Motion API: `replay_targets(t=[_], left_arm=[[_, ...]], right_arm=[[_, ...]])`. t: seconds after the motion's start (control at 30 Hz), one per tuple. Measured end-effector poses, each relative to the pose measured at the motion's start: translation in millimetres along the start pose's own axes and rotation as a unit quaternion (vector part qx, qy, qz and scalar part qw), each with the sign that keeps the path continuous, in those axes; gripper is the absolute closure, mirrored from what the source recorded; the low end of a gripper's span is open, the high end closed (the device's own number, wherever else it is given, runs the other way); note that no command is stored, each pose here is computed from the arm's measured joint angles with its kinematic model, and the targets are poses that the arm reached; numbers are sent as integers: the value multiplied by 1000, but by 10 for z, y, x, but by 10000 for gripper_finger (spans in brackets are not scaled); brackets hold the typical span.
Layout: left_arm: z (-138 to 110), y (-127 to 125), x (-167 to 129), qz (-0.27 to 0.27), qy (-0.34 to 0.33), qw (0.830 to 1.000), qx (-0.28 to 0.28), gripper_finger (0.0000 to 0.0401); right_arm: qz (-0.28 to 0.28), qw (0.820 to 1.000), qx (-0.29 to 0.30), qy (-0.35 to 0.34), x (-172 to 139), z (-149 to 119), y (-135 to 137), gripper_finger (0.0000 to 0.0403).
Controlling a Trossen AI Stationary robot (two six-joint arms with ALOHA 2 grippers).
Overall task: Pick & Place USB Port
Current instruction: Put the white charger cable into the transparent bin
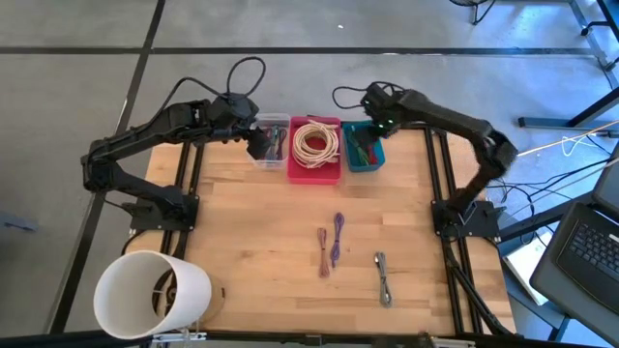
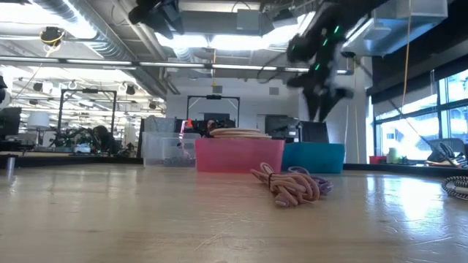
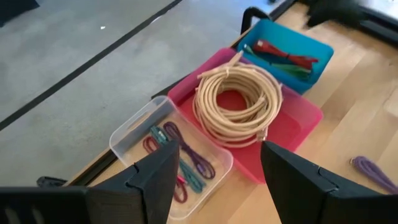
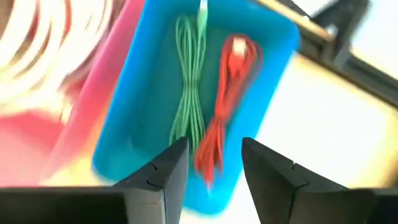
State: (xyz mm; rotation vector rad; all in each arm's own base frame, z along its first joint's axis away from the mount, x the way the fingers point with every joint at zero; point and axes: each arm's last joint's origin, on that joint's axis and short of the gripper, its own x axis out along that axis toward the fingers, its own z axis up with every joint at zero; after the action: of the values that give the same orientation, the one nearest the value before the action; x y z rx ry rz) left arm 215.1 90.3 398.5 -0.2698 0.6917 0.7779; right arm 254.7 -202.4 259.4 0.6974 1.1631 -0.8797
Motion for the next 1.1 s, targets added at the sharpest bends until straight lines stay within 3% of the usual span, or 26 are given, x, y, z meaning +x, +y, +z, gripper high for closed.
replay_targets(t=[0.13,0.3,0.47,0.57,0.7,0.9,1.1], left_arm=[[-14,7,0,7,6,1000,1,182],[-12,11,0,14,3,1000,1,182],[-11,11,0,14,3,1000,2,182],[-10,11,0,14,2,1000,8,182],[-1,9,0,15,-2,1000,18,182],[6,6,0,13,-6,999,34,182],[9,1,11,12,-9,999,47,182]], right_arm=[[13,1000,-24,0,-543,-430,84,249],[60,998,4,17,-1123,-1073,170,249],[131,990,52,19,-1488,-1597,300,249],[140,987,71,17,-1578,-1852,423,249],[124,988,83,29,-1521,-2150,686,249],[70,987,95,113,-1037,-2643,1086,249],[105,975,139,138,-605,-3103,1419,249]])
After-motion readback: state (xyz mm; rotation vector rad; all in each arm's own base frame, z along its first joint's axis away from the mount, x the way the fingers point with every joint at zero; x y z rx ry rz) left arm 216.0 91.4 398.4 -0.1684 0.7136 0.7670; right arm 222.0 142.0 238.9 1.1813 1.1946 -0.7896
